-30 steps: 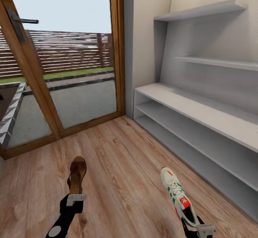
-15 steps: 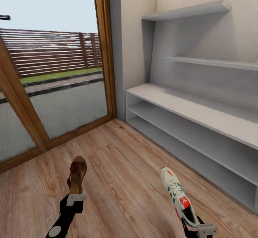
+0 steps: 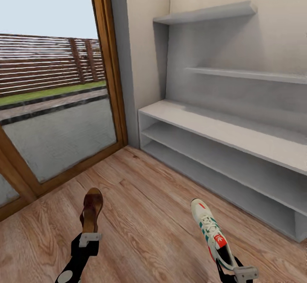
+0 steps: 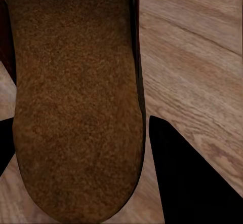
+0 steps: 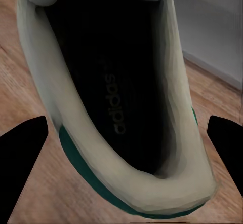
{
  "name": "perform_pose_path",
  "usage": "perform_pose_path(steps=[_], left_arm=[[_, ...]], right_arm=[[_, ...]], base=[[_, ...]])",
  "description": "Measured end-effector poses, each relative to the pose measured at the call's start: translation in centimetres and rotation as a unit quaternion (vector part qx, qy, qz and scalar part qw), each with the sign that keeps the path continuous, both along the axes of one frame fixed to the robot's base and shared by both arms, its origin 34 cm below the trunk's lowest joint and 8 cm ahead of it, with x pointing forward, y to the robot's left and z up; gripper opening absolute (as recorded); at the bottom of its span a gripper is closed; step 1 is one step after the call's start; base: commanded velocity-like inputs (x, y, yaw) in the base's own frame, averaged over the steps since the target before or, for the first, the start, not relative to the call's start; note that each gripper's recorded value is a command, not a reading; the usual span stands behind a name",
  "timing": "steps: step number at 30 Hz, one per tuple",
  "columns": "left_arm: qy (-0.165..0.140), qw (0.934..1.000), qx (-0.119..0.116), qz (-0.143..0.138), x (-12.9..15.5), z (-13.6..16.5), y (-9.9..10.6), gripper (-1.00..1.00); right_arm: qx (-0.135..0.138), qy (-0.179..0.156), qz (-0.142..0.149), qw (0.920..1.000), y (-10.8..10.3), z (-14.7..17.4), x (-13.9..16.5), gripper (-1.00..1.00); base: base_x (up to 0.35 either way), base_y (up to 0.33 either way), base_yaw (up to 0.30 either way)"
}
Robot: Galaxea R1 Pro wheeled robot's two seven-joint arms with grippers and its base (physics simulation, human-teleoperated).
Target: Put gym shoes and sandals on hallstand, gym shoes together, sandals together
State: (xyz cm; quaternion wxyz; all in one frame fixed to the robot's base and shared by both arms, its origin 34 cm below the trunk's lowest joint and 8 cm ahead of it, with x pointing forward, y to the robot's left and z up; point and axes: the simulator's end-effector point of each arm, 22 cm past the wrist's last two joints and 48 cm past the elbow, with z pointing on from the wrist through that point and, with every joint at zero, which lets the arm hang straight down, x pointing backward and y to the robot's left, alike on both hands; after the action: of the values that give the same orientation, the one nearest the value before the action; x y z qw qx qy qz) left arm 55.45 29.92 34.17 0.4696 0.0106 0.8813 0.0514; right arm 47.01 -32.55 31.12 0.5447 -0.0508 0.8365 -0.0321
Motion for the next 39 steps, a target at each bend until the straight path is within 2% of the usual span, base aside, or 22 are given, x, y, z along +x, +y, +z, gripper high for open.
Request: perform_pose_path(steps=[27, 39], left_arm=[[0.004, 1.0000, 0.000, 0.000, -0.29, -0.34, 0.05, -1.00], [0.005, 1.0000, 0.000, 0.001, -0.29, -0.33, 0.03, -1.00]], right_arm=[[0.000, 0.000, 0.001, 1.0000, 0.04, 0.00, 0.00, -1.00], [0.001, 0.000, 0.001, 1.0000, 0.08, 0.00, 0.00, -1.00]], base=[[0.007, 0.017, -0.268], [0.165, 0.227, -0.269]])
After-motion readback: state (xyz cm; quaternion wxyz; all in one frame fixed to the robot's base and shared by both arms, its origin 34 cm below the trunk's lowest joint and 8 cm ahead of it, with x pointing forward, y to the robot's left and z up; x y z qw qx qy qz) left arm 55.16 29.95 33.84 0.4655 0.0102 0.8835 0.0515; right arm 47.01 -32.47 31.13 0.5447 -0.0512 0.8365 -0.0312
